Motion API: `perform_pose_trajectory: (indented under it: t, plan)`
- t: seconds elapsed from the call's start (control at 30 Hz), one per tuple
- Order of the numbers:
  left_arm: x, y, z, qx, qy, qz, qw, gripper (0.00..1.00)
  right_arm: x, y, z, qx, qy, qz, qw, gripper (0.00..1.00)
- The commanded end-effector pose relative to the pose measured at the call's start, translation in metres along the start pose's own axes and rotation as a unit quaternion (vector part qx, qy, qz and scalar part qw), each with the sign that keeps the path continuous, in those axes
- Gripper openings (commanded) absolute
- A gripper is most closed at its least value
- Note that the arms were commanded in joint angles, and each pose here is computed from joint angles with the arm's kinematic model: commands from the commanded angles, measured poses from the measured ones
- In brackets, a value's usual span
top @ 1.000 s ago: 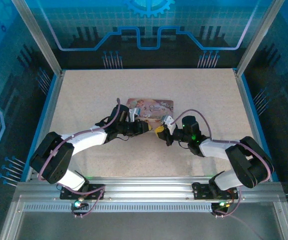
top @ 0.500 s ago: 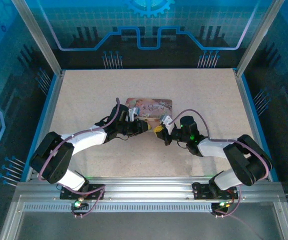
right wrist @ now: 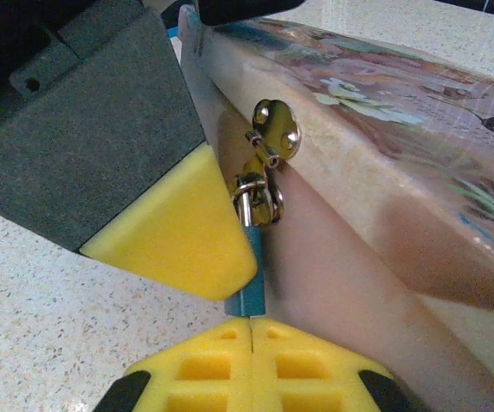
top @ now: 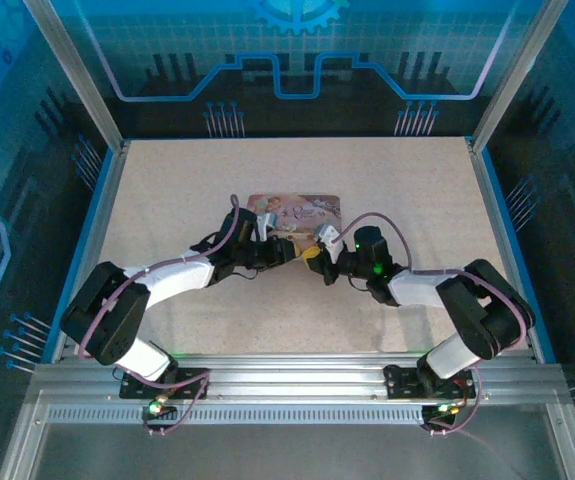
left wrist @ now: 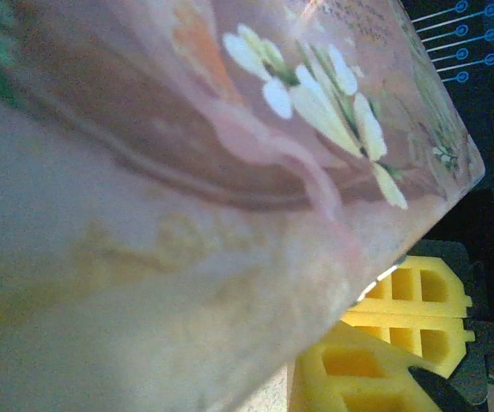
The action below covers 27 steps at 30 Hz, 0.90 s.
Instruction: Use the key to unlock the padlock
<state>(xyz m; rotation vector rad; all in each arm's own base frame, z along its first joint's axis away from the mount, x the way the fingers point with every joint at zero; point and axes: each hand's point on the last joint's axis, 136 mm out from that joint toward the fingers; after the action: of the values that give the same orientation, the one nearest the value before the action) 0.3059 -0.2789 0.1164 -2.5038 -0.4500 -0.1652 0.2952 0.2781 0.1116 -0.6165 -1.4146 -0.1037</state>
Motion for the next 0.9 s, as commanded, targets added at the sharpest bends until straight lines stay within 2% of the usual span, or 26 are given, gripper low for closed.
perform_pose_trajectory:
  t: [0.0, 0.13, 0.57, 0.87]
  plan:
    - [-0.020, 0.004, -0.024, -0.052, 0.018, 0.047, 0.997, 0.23, 0.050, 0.007, -0.003, 0.001, -0.033, -0.070, 0.997, 0.00]
    - [-0.021, 0.006, -0.020, -0.047, 0.015, 0.045, 0.998, 0.23, 0.043, 0.011, -0.004, 0.004, -0.022, -0.056, 0.998, 0.00]
    - [-0.019, 0.022, -0.003, -0.049, -0.007, 0.035, 0.998, 0.24, -0.020, 0.009, 0.010, 0.016, 0.057, 0.015, 0.998, 0.00]
    - [-0.021, 0.029, 0.012, -0.039, -0.016, 0.029, 0.999, 0.41, -0.055, 0.017, 0.014, 0.026, 0.097, 0.060, 0.993, 0.00]
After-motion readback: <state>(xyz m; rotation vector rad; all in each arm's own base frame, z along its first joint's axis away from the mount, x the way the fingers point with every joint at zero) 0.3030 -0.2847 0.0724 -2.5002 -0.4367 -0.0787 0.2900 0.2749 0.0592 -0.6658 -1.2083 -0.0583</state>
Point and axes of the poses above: each hand's point on the last joint's axis, 136 mm out from that joint toward the fingers, its own y axis out along the fingers, its own z axis along the line the jaws close on, x = y × z, and after that the axes turned 5 degrees about -y, right-handed
